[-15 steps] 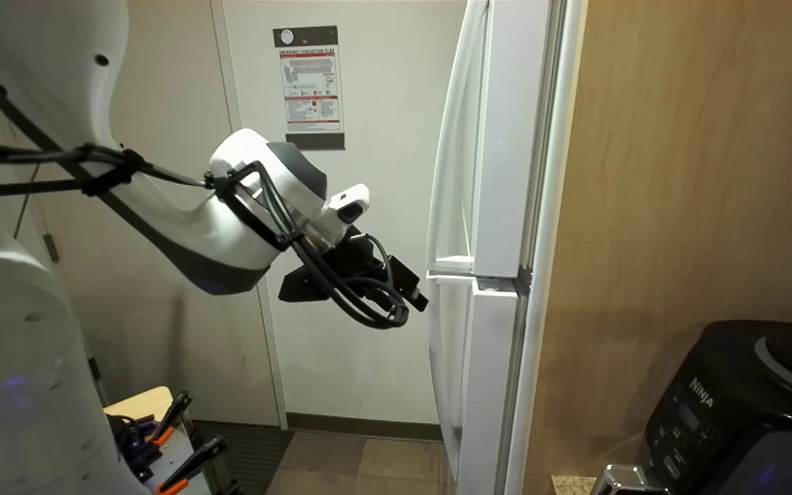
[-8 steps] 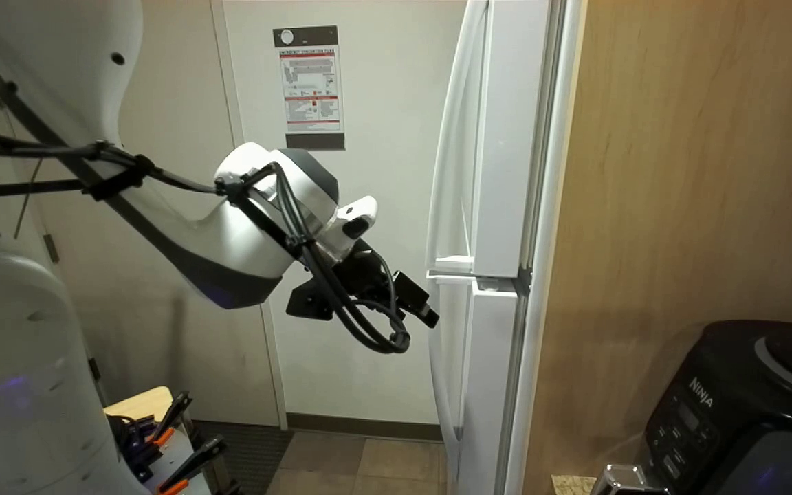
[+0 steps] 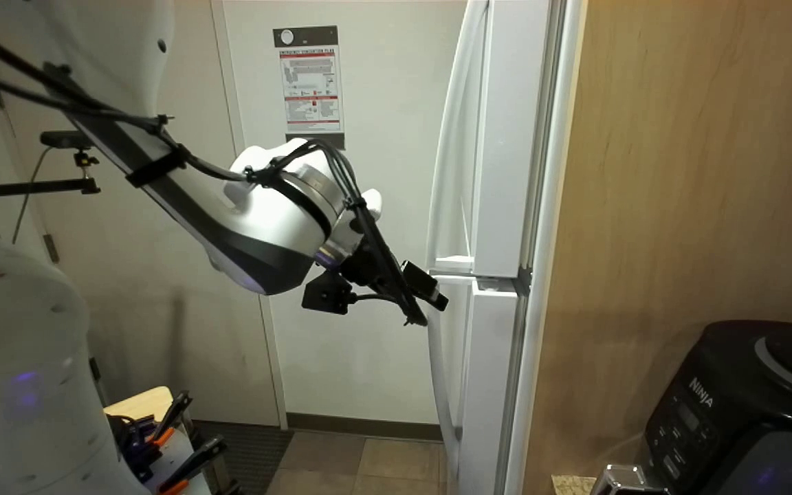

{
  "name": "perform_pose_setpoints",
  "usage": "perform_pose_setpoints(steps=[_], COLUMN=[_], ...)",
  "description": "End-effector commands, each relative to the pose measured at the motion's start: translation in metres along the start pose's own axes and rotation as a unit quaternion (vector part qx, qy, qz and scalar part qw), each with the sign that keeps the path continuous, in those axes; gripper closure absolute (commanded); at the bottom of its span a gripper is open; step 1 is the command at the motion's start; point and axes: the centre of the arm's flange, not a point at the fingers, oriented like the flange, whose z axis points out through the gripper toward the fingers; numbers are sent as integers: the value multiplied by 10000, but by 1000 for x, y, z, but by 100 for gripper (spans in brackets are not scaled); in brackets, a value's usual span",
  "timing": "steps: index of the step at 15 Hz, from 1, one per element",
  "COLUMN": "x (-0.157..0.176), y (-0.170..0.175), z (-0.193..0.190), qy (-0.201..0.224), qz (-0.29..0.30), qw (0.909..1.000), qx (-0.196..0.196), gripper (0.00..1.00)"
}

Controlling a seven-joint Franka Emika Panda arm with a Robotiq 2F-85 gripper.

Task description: Open the fridge

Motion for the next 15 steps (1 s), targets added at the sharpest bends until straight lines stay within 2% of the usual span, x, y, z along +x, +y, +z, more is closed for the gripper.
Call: perform_pose_setpoints(steps=[1,10,11,12,15], x=[5,14,15,16,12], y=[-12,-11,-8,-7,-10], z=[24,57,60,61,53], qy=[265,277,300,297,220], qz=[79,247,258,248,302], qw=[9996,9992,9991,9991,9993], qx=[41,-120,-150,-164,-77], gripper=[0,0,25,27,47])
